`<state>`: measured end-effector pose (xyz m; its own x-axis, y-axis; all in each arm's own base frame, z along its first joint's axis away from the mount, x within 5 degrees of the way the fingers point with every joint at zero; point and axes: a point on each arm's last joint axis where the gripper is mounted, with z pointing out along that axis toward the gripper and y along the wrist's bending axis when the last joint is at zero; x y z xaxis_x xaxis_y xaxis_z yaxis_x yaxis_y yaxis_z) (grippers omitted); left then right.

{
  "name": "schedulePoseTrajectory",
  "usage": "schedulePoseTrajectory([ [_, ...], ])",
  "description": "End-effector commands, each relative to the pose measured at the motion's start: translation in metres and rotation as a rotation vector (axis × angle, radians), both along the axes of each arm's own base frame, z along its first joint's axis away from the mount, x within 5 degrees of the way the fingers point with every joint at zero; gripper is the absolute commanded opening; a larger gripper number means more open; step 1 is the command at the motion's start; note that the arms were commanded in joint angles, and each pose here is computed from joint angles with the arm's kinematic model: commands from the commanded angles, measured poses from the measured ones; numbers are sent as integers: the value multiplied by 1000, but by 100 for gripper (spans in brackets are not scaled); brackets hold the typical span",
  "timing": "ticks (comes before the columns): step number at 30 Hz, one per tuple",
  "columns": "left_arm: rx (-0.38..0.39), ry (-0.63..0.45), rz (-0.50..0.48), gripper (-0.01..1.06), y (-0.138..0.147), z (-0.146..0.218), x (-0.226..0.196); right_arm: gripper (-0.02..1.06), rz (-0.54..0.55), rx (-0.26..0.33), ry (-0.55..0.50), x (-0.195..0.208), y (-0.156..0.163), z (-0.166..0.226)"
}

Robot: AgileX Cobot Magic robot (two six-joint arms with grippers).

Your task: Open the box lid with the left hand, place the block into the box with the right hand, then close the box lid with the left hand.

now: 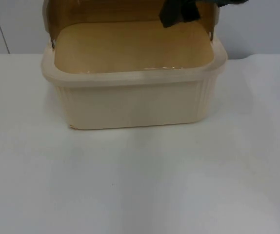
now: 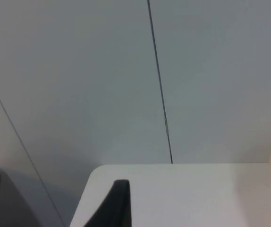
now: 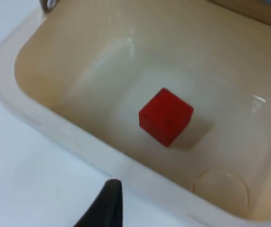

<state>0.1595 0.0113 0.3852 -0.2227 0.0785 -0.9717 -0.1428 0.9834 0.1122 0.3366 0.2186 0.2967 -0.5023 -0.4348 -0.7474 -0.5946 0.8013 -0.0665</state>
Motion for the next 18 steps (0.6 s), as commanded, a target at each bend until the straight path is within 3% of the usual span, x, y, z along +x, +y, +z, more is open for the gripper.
schedulePoseTrajectory([
  [1,-41,-17,-1,105,-1,0,0,105,2,10,-13,-10,-4,19],
  [8,-36,-24,-5,105,-1,1,0,105,-17,118,-115,-40,-23,75],
  [15,-38,-22,-5,105,-1,1,0,105,-16,160,-196,-82,-51,103],
  [17,-34,-22,-4,105,-1,1,0,105,-29,214,-241,-101,-65,109],
  [18,-29,-22,-4,105,-1,1,0,105,-57,271,-288,-117,-79,117],
])
